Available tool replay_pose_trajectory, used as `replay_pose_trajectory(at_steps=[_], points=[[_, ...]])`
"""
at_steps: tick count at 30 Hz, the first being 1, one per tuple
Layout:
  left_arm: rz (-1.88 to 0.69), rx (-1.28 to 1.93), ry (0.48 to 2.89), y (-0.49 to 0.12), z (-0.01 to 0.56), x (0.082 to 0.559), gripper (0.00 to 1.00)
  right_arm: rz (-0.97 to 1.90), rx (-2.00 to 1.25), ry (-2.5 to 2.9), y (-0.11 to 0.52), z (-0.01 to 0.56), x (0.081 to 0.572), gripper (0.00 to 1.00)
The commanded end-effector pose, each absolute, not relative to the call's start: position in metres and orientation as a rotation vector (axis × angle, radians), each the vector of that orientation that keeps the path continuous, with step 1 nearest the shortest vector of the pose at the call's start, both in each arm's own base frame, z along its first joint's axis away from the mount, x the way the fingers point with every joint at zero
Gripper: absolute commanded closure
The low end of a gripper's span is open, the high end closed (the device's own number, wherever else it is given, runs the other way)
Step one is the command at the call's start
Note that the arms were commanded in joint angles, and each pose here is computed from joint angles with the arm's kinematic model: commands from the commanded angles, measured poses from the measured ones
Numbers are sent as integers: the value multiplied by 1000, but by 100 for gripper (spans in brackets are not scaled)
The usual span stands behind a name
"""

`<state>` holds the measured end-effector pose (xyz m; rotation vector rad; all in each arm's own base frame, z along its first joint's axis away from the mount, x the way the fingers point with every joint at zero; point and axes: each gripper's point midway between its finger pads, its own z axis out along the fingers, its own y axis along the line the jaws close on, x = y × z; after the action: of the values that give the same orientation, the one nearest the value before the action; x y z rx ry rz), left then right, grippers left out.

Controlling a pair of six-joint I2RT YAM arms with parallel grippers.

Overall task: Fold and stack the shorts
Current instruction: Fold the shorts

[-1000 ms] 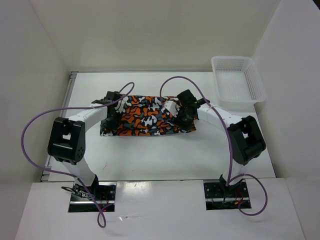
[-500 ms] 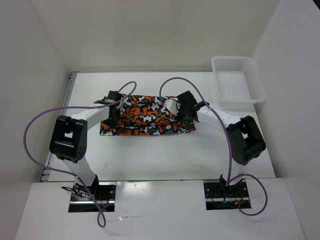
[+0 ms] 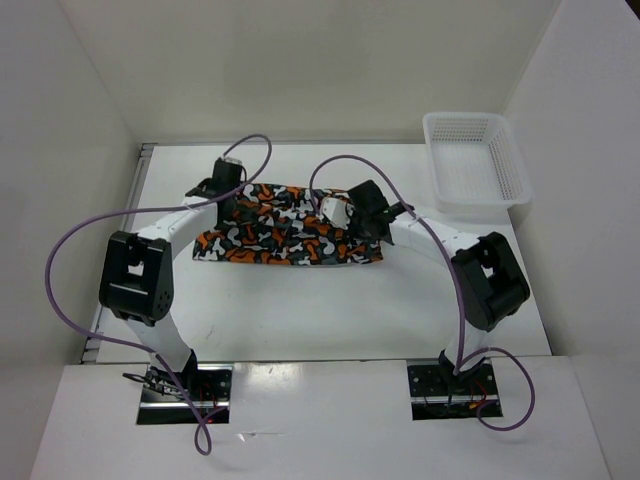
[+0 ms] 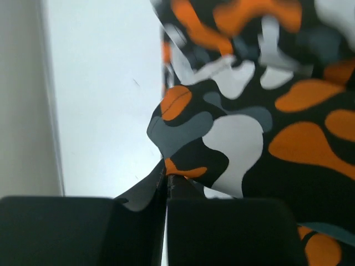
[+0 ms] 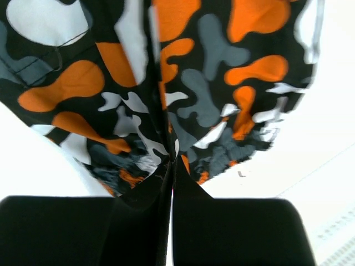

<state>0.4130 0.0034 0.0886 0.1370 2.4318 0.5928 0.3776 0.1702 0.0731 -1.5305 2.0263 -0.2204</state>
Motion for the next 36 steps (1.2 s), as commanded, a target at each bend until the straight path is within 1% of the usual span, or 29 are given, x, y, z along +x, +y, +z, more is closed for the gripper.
replay_pose_trajectory(at_steps=[1, 2, 6, 7, 9, 11, 15, 18, 20, 22, 23, 24, 25, 26, 27, 28, 29, 30, 31, 32, 33, 34, 35, 36], points=[[684, -91, 2131, 27, 180, 459, 100, -278, -1481, 1960, 176, 115, 398, 100], [683, -117, 2090, 29, 194, 462, 100, -267, -1465, 1935, 181, 131, 403, 100], [706, -123, 2094, 34, 197, 449, 100, -174, -1555, 1959, 194, 124, 380, 100], [731, -96, 2148, 37, 173, 434, 100, -149, -1585, 1945, 201, 123, 371, 100], [764, -74, 2197, 42, 154, 412, 100, -97, -1644, 1946, 208, 110, 353, 100], [803, -29, 2280, 47, 115, 384, 100, -59, -1743, 1931, 215, 90, 331, 100], [838, 13, 2376, 56, 76, 353, 100, -22, -1842, 1921, 222, 64, 306, 100], [843, 38, 2416, 56, 62, 344, 96, -14, -1827, 1946, 221, 55, 304, 100], [848, 62, 2454, 56, 51, 338, 93, -36, -1844, 1935, 218, 52, 305, 96], [855, 88, 2476, 54, 47, 334, 88, -48, -1850, 1945, 214, 49, 303, 84], [849, 99, 2493, 53, 47, 333, 79, -24, -1845, 1954, 214, 51, 299, 80], [840, 109, 2507, 52, 47, 332, 71, 12, -1845, 1942, 219, 55, 297, 68], [802, 142, 2555, 47, 48, 324, 61, 39, -1852, 1966, 218, 53, 290, 59], [759, 147, 2555, 42, 58, 331, 53, 60, -1832, 1965, 221, 60, 290, 49], [715, 159, 2566, 37, 65, 332, 46, 84, -1824, 1947, 225, 67, 290, 43], [650, 151, 2561, 33, 81, 334, 43, 99, -1799, 1944, 229, 74, 291, 38], [523, 188, 2623, 20, 84, 326, 41, 100, -1802, 1948, 227, 76, 288, 38], [441, 167, 2575, 13, 111, 343, 41, 142, -1774, 1929, 234, 91, 288, 38], [381, 126, 2607, 21, 122, 339, 41, 174, -1754, 1931, 238, 97, 286, 38], [209, 119, 2601, 10, 132, 347, 41, 209, -1742, 1934, 242, 101, 284, 38], [131, 81, 2552, 13, 155, 363, 41, 281, -1673, 1943, 247, 116, 287, 38], [79, -9, 2549, 34, 160, 366, 41, 315, -1636, 1952, 250, 122, 289, 38], [-44, -16, 2546, 30, 161, 369, 43, 339, -1589, 1949, 254, 132, 295, 38], [-80, -45, 2546, 36, 159, 372, 45, 361, -1515, 1991, 251, 133, 300, 39]])
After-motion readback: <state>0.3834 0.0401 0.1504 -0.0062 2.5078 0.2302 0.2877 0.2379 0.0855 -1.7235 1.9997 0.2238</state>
